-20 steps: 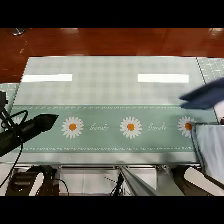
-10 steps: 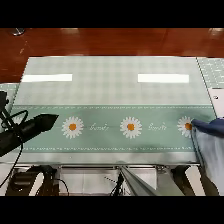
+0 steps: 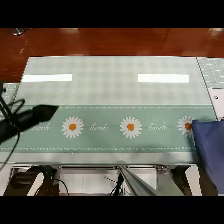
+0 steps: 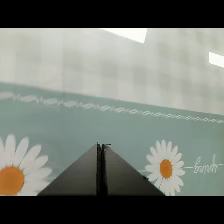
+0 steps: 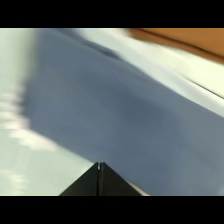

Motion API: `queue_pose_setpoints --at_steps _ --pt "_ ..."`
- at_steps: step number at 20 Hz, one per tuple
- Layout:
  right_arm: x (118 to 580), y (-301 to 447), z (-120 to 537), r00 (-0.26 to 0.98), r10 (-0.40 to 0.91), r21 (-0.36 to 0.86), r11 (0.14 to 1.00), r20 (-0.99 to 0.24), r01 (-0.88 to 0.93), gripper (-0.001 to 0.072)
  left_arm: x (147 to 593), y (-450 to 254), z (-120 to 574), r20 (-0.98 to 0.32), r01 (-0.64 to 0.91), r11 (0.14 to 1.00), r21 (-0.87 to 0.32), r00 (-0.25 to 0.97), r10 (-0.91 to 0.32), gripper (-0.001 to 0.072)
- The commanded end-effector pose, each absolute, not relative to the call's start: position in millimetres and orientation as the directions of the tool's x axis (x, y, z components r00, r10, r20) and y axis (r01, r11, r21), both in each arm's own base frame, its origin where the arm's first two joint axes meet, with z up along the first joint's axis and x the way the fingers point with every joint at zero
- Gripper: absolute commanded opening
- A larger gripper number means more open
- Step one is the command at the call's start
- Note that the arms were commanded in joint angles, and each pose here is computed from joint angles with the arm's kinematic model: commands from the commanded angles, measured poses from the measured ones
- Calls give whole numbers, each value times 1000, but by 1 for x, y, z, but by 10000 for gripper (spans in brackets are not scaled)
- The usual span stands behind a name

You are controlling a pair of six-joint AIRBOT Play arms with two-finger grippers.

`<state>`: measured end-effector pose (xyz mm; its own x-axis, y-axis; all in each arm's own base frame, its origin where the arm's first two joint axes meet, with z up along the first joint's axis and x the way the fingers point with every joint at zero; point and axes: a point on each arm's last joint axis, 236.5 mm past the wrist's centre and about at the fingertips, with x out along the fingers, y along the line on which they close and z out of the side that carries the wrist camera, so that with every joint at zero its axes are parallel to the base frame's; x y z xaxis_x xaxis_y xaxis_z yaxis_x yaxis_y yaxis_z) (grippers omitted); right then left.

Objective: Fold the shirts.

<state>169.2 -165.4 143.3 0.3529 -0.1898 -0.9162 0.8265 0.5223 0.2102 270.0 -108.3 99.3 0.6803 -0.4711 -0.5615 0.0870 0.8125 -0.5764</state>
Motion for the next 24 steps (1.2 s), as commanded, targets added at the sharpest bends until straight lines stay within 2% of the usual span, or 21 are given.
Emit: queue_pose_setpoints --at_steps 1,2,4,5,6,7,8,10,11,13,15,24 --pt "319 -90 223 833 103 675 644 -543 361 19 318 -132 149 -510 241 790 -564 651 -562 15" --pt "348 -58 239 867 191 705 672 -461 228 19 332 -145 166 -505 288 777 -560 625 -596 15" --pt "386 3 236 843 302 631 774 -445 56 20 357 -180 194 -512 403 759 -511 567 -646 14" --pt "396 32 216 801 331 547 837 -498 -6 19 368 -193 196 -545 456 777 -434 553 -630 14" --pt "399 55 176 722 318 404 913 -614 -59 20 377 -202 190 -589 479 803 -355 552 -590 14" --pt "393 71 130 617 263 269 959 -742 -86 20 384 -205 173 -646 450 844 -292 557 -521 14" --pt "385 71 84 515 145 131 989 -845 -64 20 387 -201 148 -709 396 886 -242 551 -440 14" --pt "374 50 29 368 -74 -89 996 -927 -22 20 378 -178 84 -837 272 953 -137 482 -258 16" --pt "369 43 15 315 -124 -130 991 -941 0 20 367 -170 55 -877 230 965 -123 430 -214 17" --pt "360 46 3 254 -114 -113 993 -960 17 20 343 -172 23 -910 199 965 -173 342 -234 17" --pt "361 49 5 263 -102 -101 995 -959 20 20 334 -177 9 -916 185 961 -207 309 -257 17" --pt "361 50 5 265 -95 -89 995 -960 32 20 335 -170 7 -922 198 964 -178 309 -234 17"
